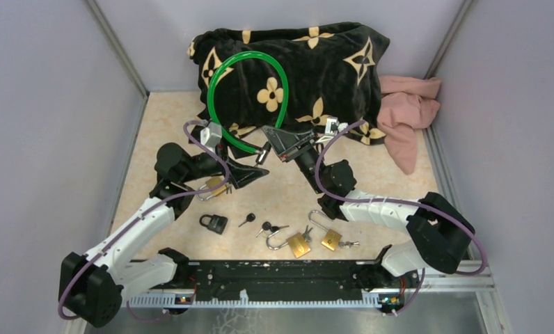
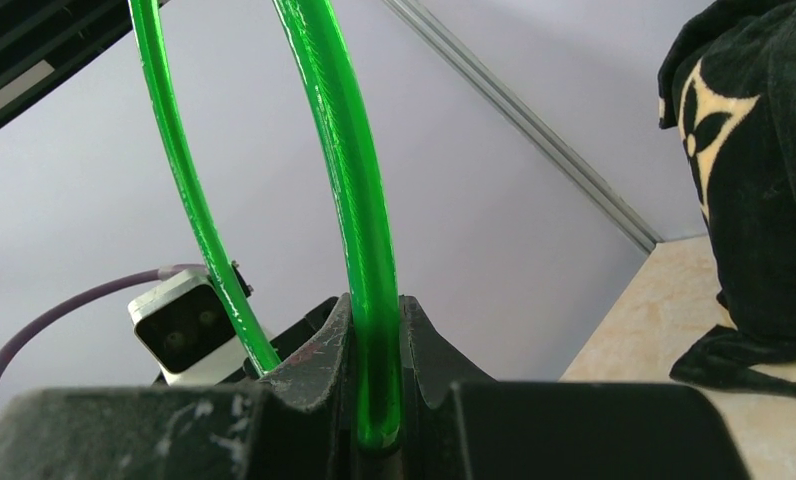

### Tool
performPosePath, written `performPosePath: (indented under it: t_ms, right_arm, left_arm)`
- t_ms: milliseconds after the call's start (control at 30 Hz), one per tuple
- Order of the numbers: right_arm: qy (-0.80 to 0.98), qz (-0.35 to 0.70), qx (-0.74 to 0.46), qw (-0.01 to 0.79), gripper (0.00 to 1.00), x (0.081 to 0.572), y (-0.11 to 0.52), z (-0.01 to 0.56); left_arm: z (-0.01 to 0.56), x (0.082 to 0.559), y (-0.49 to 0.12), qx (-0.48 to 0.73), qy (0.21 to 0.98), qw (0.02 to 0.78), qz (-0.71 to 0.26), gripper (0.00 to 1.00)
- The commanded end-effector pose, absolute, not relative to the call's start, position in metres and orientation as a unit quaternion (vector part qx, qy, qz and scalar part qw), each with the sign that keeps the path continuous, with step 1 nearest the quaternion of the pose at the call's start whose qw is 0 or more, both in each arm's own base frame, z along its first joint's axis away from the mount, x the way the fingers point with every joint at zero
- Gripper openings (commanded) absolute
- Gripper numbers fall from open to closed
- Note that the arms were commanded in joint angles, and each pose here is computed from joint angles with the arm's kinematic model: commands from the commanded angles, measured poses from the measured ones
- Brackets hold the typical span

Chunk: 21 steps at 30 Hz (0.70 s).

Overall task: Lock with the key
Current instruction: Lock the lock.

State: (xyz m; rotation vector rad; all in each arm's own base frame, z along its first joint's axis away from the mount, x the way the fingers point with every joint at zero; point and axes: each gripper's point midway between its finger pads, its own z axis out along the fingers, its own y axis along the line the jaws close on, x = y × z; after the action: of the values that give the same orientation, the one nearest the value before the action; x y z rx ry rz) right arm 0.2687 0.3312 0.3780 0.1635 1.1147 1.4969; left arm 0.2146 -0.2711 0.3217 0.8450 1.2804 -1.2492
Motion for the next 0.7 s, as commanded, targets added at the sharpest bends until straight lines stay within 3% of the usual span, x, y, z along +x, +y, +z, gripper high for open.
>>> performPosePath:
  t_ms: [0,167,367,433,667]
  right_arm:
    - [0.39,0.712,0.047,0.582,0.0,0.236,0.331,0.437]
    - [0.387,0.697,0.057,0.601,0.0,0.237,0.32,0.44]
    - [0.382,0.692,0.048,0.611,0.0,0.234,0.317,0.451]
    - [0.382,0.695,0.051,0.608,0.0,0.234,0.318,0.449]
    - [0.385,0.693,0.059,0.606,0.0,0.236,0.317,0.447]
  left_arm:
    - [0.324,0.214,-0.275,0.358,0.532,0.55,-0.535,0.78]
    - [0.314,0.189,-0.27,0.418,0.513,0.53,-0.53,0.98]
    - [0.287,0.186,-0.259,0.423,0.544,0.517,-0.507,0.99]
    - [0.283,0.19,-0.258,0.415,0.55,0.524,-0.501,0.96]
    - [0.288,0.205,-0.255,0.365,0.574,0.544,-0.491,0.64]
